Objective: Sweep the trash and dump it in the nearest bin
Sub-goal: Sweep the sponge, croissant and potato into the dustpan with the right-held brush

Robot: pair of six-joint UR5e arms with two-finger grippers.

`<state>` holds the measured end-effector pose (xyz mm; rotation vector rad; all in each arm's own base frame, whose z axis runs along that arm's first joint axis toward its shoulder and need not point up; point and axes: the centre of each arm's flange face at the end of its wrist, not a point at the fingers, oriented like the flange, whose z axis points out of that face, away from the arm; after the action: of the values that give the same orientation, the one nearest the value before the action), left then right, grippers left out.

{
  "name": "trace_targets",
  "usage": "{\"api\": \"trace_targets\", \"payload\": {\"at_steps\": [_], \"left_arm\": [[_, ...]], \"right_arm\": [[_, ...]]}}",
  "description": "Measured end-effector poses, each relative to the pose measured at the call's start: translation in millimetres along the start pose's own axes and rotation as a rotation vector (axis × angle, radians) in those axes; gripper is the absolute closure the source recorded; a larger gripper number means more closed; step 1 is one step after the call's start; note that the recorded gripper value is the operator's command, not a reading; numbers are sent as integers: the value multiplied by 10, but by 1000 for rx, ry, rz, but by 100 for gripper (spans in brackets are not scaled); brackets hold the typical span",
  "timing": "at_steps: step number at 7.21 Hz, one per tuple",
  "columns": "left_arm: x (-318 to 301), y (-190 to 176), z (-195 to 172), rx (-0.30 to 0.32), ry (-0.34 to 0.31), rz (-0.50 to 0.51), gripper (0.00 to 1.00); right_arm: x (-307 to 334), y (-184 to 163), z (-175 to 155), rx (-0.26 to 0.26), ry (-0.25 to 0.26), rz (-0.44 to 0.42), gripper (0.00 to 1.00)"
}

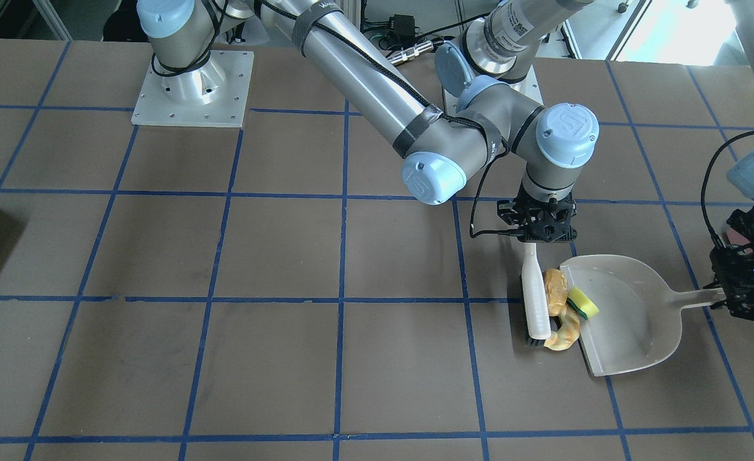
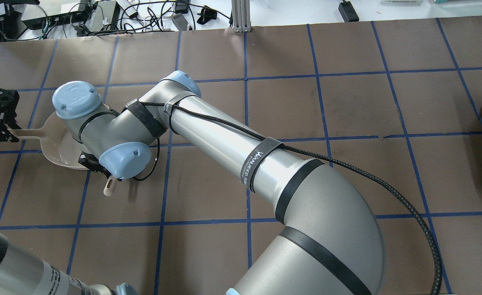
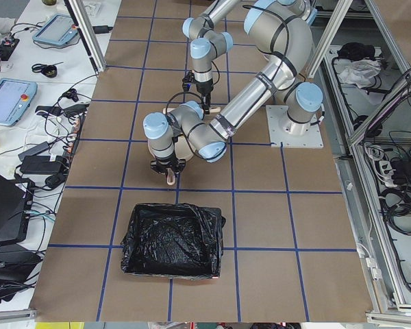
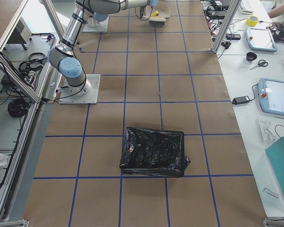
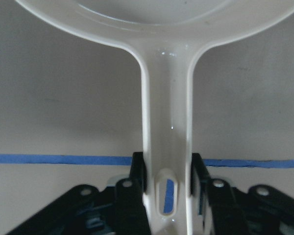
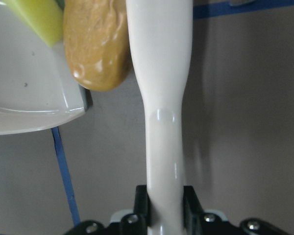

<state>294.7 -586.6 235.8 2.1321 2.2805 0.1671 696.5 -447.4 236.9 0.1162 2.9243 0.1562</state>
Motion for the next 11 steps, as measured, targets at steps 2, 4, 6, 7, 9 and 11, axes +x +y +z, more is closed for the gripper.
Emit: {"api": "trace_targets", "payload": {"at_steps": [2, 4, 6, 7, 9, 11], "left_arm": [[18, -38, 11, -2, -4, -11, 100], [26, -43, -11, -6, -7, -13, 100], [29, -43, -26, -8, -10, -14, 100], [30, -43, -32, -8, -11, -15, 100], [33, -45, -31, -9, -12, -15, 100], [30, -43, -28, -13, -18, -15, 100]], "right_arm": [[-120, 51, 91, 1, -48, -104, 100], [-267, 70, 158, -21, -112, -215, 100], [-409, 118, 205, -56, -167, -239, 100], [-472, 143, 148, -65, -203, -200, 100], [-573, 197, -96, -52, -269, -70, 100], [-551, 262, -357, -59, -253, 24, 100]]}}
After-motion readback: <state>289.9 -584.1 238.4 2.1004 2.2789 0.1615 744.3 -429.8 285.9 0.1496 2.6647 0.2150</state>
